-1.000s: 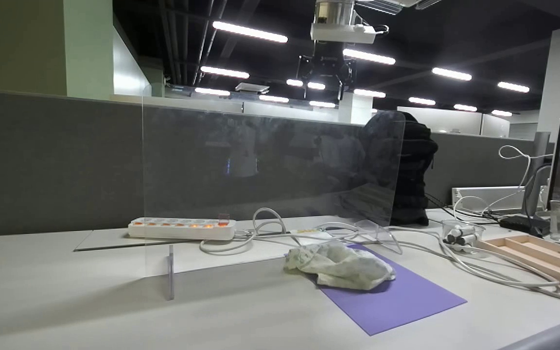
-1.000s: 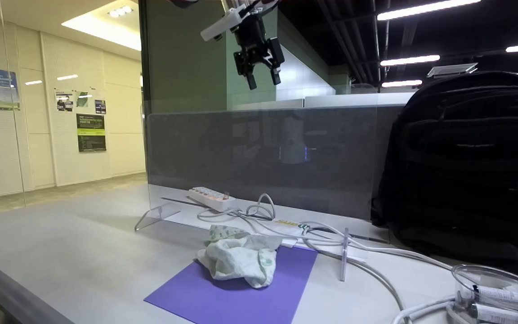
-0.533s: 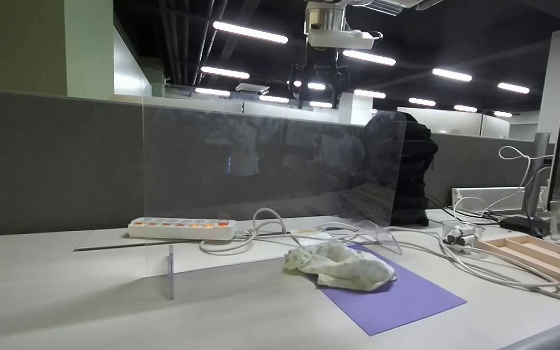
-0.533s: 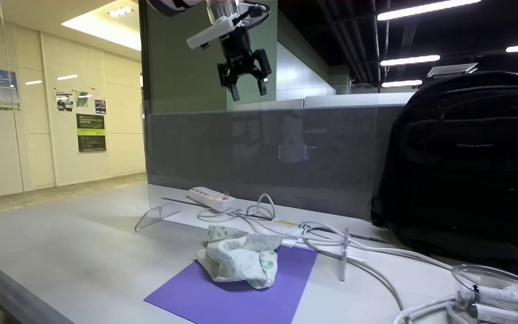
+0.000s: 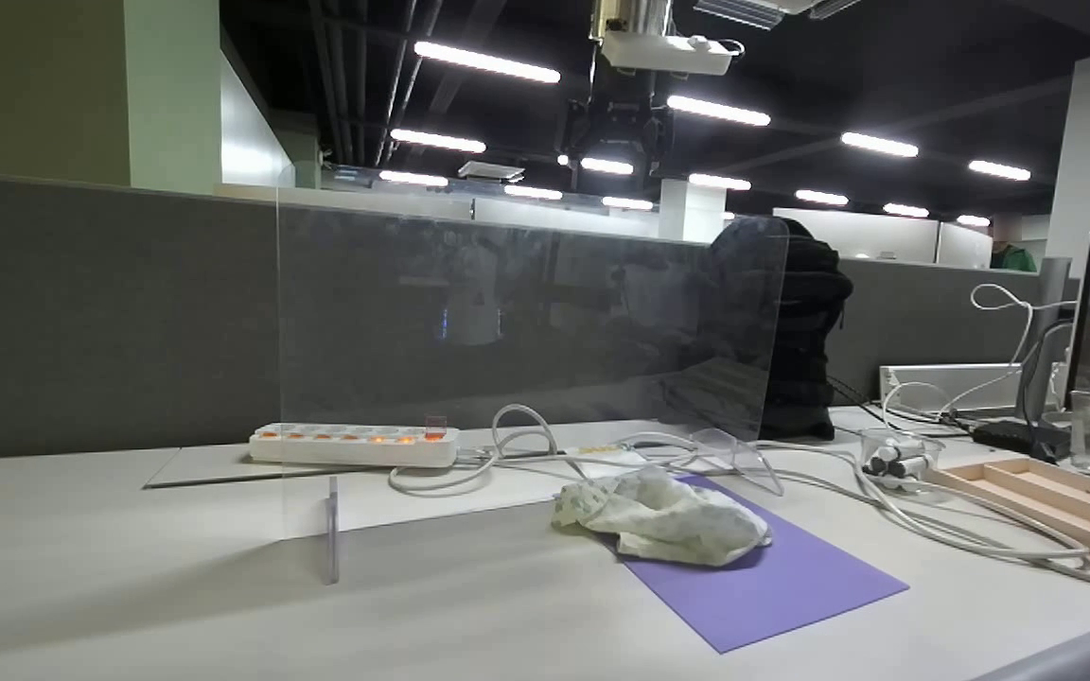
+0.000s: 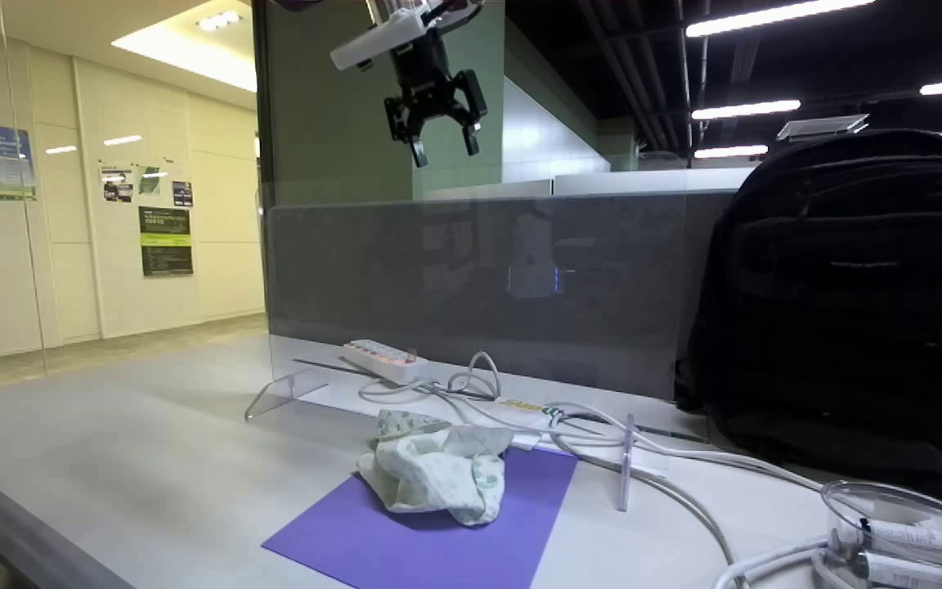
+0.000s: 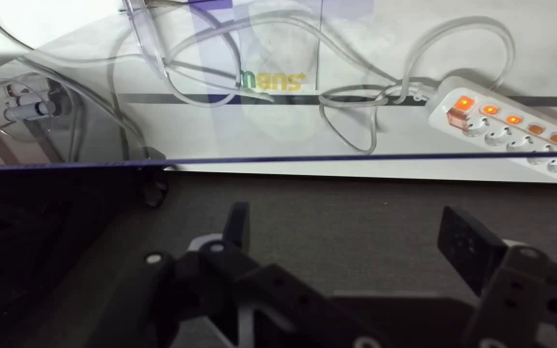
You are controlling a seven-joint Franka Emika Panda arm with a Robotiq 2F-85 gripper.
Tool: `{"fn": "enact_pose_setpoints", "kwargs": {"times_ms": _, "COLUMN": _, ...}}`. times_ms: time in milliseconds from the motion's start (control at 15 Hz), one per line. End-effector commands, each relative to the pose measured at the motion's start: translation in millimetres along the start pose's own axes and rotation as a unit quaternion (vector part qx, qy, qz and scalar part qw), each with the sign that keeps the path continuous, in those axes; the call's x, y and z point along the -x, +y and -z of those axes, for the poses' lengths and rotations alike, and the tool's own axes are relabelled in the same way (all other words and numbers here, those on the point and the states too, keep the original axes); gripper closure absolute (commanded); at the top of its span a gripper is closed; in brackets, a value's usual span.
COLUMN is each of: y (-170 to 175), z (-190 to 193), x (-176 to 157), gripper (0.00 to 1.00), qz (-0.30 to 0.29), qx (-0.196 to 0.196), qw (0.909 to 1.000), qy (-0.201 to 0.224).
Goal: Put the cloth on the countertop shield
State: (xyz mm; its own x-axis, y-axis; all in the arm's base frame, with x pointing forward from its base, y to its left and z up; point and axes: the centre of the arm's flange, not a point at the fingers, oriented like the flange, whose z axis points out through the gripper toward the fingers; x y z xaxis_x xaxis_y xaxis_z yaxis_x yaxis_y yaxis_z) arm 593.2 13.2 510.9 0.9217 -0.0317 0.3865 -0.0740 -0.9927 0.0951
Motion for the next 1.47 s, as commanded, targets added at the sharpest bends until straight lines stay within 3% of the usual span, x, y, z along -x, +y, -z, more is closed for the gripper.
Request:
{"fn": "enact_pose_setpoints", "kwargs": {"times_ms": 0, "y": -10.4, "z": 68.6, "x": 12.2, "gripper": 0.0, "qz": 0.019, "qx": 0.01, "qw": 0.9994, "qy": -0.025}}
{"fn": "enact_pose_setpoints", "kwargs": {"times_ms": 267, "y": -4.0, "z": 114.5, "x": 40.5, "gripper": 0.0, "qz": 0.027, "qx": 0.062, "qw": 0.9931, "qy": -0.096}}
{"fn": "enact_pose_setpoints", "kwargs": {"times_ms": 400, "y": 4.1, "z": 95.3, "x": 57.2, "gripper": 0.0, "qz": 0.04, "qx": 0.064, "qw": 0.9914, "qy": -0.107}}
{"fn": "enact_pose_setpoints", "kwargs": {"times_ms": 733, "y": 7.1, "z": -22.5, "x": 87.8, "gripper": 0.0, "qz": 0.07, "qx": 0.022, "qw": 0.9919, "qy": -0.104}}
{"fn": "enact_pose_setpoints", "kwargs": {"times_ms": 1000, "y": -0.7, "z": -98.5, "x": 126.2, "gripper": 0.0, "qz": 0.116, "qx": -0.024, "qw": 0.9845, "qy": -0.129}}
{"fn": "enact_pose_setpoints", "kwargs": {"times_ms": 1067, "y": -3.4, "z": -111.5, "x": 137.0, "gripper": 0.0, "qz": 0.141, "qx": -0.032, "qw": 0.9806, "qy": -0.132}}
{"fn": "enact_pose_setpoints", "kwargs": {"times_ms": 1133, "y": -4.3, "z": -96.9, "x": 122.6, "gripper": 0.0, "qz": 0.114, "qx": -0.017, "qw": 0.9845, "qy": -0.132}}
{"fn": "enact_pose_setpoints", "kwargs": {"times_ms": 1400, "y": -7.7, "z": -118.3, "x": 135.9, "gripper": 0.0, "qz": 0.139, "qx": -0.028, "qw": 0.98, "qy": -0.14}}
